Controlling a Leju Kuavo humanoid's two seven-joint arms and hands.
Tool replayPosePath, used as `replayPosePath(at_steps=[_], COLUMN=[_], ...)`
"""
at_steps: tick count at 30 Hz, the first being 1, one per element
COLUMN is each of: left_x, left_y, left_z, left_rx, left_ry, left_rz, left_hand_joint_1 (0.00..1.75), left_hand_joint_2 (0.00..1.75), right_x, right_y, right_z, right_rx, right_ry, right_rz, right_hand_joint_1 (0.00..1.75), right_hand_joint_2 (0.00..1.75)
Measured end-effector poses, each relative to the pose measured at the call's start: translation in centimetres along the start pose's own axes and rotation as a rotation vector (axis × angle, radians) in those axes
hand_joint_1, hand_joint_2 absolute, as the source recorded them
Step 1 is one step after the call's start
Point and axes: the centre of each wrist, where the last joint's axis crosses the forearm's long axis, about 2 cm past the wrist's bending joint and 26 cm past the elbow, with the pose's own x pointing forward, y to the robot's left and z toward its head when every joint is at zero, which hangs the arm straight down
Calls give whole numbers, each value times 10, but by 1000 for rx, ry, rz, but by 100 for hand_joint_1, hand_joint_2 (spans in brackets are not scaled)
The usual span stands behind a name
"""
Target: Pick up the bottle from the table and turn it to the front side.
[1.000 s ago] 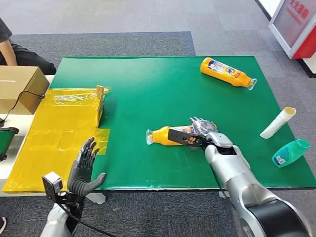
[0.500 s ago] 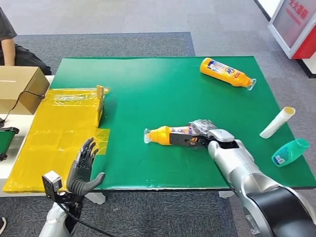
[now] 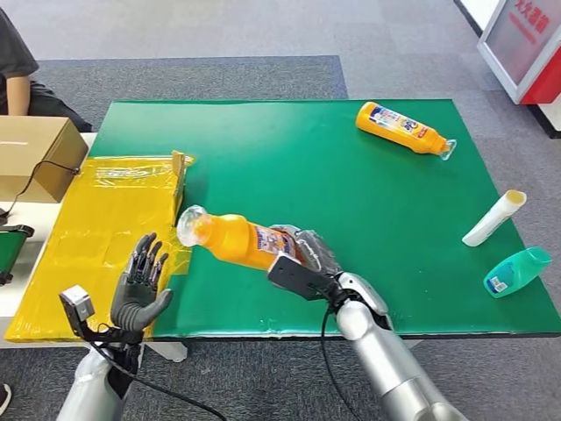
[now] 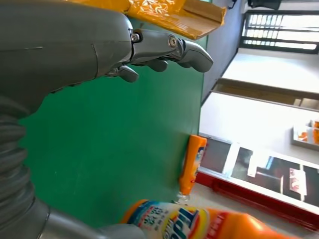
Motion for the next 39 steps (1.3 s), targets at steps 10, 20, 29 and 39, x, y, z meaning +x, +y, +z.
replayPosePath(at_steps=[10, 20, 29, 39], left_x=[-3, -8, 2, 16], left_y=[-3, -21, -23, -37], left_z=[-28, -47, -50, -49], left_rx=[-98, -358, -503, -454], left_ry=[61, 78, 93, -26], left_rz=[26, -5, -78, -151], left_hand_joint_1=[0, 0, 0, 2], left_hand_joint_2=[175, 175, 175, 175], right_x=[33, 35, 36, 35], right_y=[30, 50, 60, 71], right_z=[-14, -26, -47, -48], right_rx=[17, 62, 119, 150], right_ry=[-115, -117, -91, -40], right_rz=[-59, -16, -3, 10], right_hand_joint_1=[175, 175, 175, 175], right_hand_joint_2=[175, 175, 175, 175])
